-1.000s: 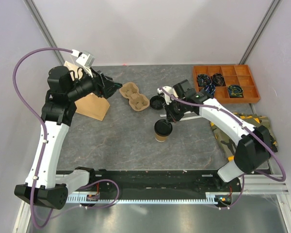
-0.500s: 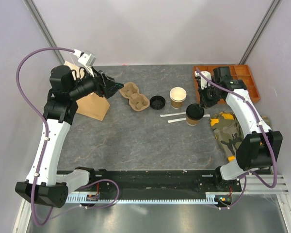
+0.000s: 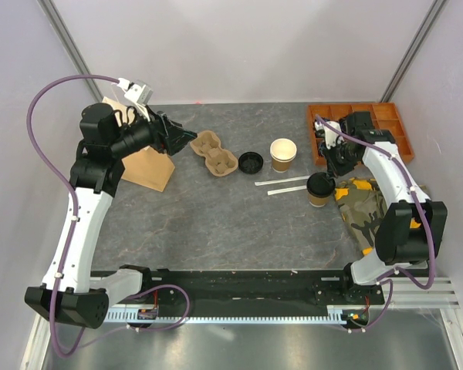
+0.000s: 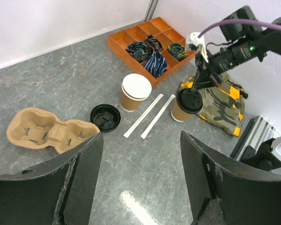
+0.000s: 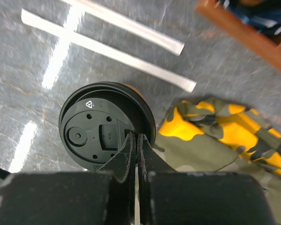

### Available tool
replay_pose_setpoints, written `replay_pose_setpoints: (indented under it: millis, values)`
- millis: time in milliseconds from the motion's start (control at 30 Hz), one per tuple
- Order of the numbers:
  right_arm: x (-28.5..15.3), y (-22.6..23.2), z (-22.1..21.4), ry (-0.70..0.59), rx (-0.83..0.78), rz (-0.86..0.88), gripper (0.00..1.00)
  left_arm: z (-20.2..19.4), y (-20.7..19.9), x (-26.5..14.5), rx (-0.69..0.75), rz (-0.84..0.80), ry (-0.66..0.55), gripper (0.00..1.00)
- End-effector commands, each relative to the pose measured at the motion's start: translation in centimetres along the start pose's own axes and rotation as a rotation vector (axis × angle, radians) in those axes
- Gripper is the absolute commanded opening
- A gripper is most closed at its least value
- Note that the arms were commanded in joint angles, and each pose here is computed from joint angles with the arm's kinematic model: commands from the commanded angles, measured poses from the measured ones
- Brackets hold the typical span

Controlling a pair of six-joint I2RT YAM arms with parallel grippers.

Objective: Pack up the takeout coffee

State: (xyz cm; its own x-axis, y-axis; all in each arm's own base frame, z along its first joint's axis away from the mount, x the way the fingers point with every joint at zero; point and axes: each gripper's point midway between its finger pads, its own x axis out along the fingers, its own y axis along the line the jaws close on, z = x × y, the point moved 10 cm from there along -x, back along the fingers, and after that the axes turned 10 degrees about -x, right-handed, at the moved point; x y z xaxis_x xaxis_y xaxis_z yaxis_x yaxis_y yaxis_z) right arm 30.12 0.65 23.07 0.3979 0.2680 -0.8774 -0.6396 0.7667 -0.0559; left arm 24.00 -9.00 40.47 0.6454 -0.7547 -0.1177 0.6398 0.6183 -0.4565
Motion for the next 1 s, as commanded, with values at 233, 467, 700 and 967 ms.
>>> replay_pose_setpoints:
  millis: [233,467,700,967]
  values:
    - [0.4,-0.8,-1.8,-0.031,-0.001,0.012,0.03,0.4,0.0,0.3,-0.022,-0.026,-0.01,0.74]
    - [-0.3,-0.4,-1.9,-0.045,-0.008,0.023,0.4,0.5,0.3,0.4,-0.039,-0.012,-0.014,0.75]
    - [-1.6,-0.3,-1.2,-0.076,-0.003,0.017,0.61,1.5,0.5,-0.1,-0.067,0.001,-0.038,0.75]
    - [-5.3,-0.4,2.3,-0.217,0.04,0.028,0.95,5.5,3.7,-4.9,-0.207,0.097,-0.19,0.74]
